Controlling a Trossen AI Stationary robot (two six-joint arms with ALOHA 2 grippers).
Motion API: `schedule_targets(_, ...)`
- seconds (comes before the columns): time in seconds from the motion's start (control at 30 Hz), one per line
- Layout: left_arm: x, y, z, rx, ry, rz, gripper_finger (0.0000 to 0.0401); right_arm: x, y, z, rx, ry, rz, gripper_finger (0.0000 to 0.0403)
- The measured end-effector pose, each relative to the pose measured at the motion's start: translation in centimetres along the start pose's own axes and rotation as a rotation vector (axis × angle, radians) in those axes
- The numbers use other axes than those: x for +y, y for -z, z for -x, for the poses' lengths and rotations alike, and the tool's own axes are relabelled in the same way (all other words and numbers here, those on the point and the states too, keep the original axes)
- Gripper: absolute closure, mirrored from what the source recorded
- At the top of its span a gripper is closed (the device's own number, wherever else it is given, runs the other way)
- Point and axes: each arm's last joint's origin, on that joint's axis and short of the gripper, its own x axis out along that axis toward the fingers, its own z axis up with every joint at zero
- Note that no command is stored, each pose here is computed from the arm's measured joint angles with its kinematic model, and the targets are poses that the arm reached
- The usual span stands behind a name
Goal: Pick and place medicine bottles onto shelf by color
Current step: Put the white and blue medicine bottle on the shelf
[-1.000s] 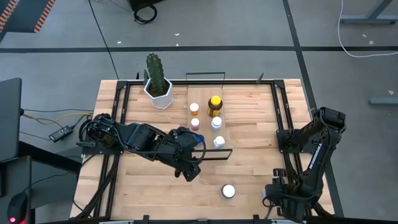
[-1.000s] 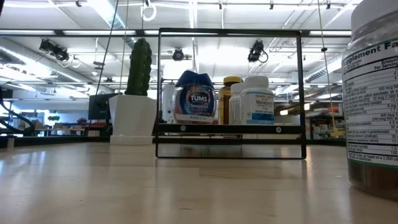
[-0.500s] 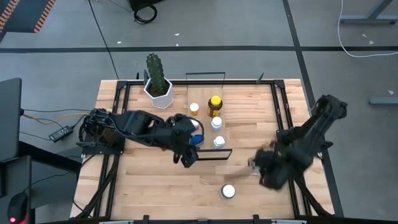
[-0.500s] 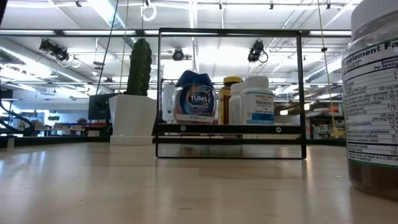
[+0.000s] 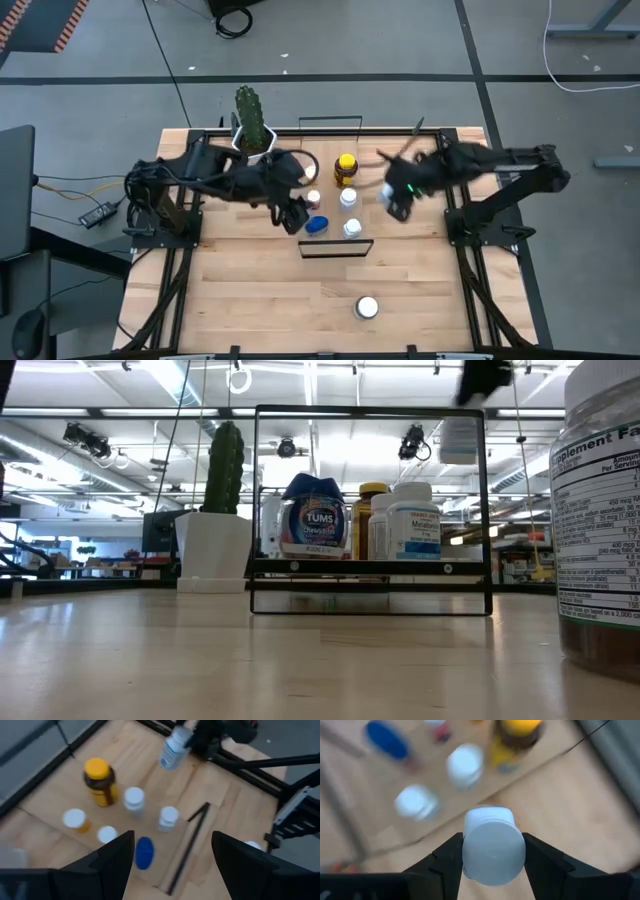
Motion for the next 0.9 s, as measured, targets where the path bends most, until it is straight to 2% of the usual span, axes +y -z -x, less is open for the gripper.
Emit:
schedule_targets(0.23, 3.0, -1.2, 0.3, 0.003, -0.078, -0.042, 0.0131, -5.1, -7.3, -2.1, -0.02, 0.171, -0.014, 0.0217)
schedule_targets(0.43, 4.8, -1.9, 0.1, 0.012, -0.127, -0.108, 0.0131, -9.7, -11.6, -5.8, -0.039, 0.161, -0.075, 0.0217)
schedule_targets(0.6, 5.9, -2.5, 0.0, 0.008, -0.155, -0.136, 0.0131, -11.4, -13.2, -9.2, -0.023, 0.138, -0.084, 0.0217)
schedule_targets(0.73, 6.9, -3.0, 0.0, -0.002, -0.177, -0.119, 0.0131, -11.5, -14.0, -12.1, 0.017, 0.138, -0.03, 0.0217)
schedule_targets(0.9, 7.5, -3.3, -0.1, -0.006, -0.192, -0.109, 0.0131, -11.3, -14.5, -15.1, 0.055, 0.131, -0.026, 0.0217)
